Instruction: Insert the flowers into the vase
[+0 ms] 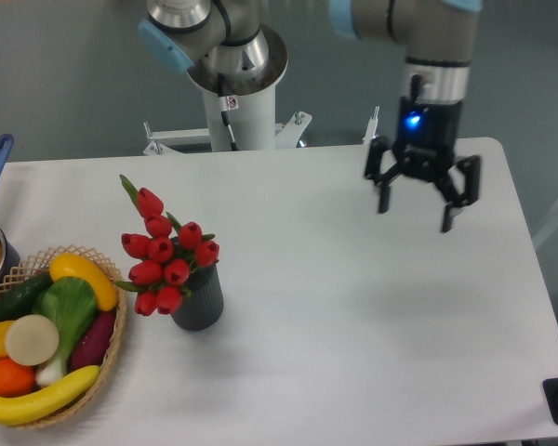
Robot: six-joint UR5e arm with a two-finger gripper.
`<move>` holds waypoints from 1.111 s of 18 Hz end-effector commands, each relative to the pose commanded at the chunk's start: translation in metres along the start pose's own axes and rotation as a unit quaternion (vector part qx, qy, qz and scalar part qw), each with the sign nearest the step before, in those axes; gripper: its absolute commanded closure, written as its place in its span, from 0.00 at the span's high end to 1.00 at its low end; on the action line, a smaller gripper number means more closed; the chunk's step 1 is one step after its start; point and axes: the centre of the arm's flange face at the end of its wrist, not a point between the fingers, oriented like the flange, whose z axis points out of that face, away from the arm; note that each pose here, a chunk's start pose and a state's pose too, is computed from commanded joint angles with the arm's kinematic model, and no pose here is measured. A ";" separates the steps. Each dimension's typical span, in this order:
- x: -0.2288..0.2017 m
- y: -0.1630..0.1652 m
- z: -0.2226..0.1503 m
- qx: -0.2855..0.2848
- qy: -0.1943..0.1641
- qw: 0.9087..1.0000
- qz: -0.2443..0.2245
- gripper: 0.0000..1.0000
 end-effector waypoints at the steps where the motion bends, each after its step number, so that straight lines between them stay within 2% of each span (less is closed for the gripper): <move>1: -0.001 0.009 -0.009 -0.015 0.009 1.000 0.018 1.00; 5: 0.006 0.029 -0.032 -0.097 0.031 0.990 0.093 1.00; 7: 0.006 0.034 -0.037 -0.097 0.045 0.990 0.095 1.00; 20: 0.003 0.041 -0.042 -0.073 0.034 0.993 0.084 1.00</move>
